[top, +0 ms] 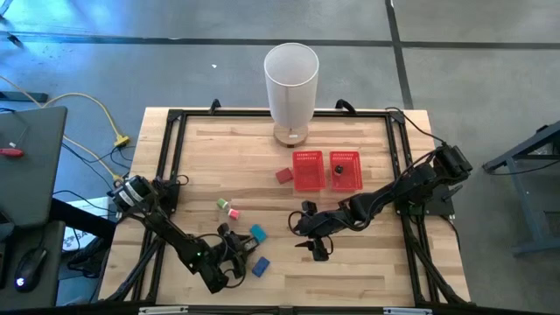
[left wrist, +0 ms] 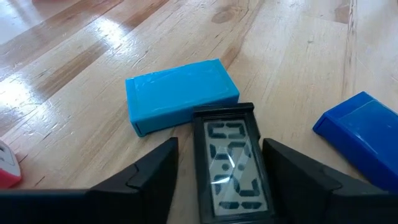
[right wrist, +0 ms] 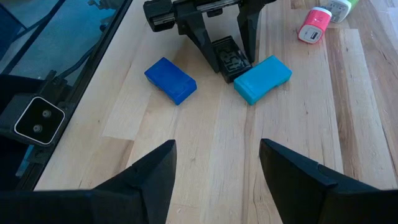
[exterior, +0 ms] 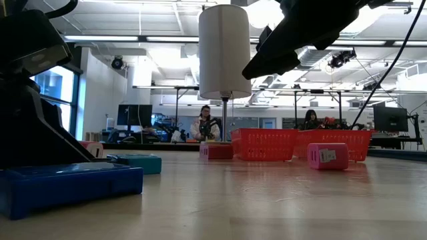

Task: Pick & Place Office items
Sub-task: Put the black timer into the left red bin

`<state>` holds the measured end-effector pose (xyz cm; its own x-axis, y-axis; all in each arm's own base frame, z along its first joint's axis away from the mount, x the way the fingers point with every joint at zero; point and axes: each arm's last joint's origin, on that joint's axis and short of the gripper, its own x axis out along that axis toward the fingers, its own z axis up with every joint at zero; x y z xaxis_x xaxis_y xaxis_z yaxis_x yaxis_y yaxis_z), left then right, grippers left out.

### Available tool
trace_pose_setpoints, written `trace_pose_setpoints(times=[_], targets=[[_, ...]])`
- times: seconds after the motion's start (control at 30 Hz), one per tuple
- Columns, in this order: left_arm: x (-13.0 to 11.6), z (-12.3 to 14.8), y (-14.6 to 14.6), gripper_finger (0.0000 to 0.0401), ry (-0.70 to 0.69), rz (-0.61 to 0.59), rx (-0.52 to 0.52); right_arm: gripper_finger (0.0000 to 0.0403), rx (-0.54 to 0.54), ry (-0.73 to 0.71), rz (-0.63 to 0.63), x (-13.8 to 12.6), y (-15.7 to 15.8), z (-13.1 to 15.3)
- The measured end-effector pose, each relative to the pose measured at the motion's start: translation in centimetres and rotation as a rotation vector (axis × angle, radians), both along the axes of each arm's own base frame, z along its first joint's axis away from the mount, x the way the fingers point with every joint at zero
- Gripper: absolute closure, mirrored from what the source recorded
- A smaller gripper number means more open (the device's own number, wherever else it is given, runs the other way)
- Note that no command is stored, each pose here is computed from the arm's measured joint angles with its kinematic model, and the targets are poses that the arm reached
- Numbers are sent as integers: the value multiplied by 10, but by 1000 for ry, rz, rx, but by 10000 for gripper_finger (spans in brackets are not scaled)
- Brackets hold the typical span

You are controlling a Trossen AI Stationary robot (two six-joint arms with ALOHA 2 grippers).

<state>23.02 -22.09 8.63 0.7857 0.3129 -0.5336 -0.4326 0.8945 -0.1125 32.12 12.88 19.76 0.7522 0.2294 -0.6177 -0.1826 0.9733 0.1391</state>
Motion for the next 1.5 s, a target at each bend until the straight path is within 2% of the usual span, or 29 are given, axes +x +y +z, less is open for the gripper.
trace_pose_setpoints(times=[0.3,0.53,1.5], targets=[[0,0,0,256,-6,3,-9,184,0,0,0,0,0,0],[0,0,-1,246,-5,0,-10,184,0,0,0,0,0,0],[4,6,-1,255,1,-28,-64,184,3,1,-3,0,0,0]])
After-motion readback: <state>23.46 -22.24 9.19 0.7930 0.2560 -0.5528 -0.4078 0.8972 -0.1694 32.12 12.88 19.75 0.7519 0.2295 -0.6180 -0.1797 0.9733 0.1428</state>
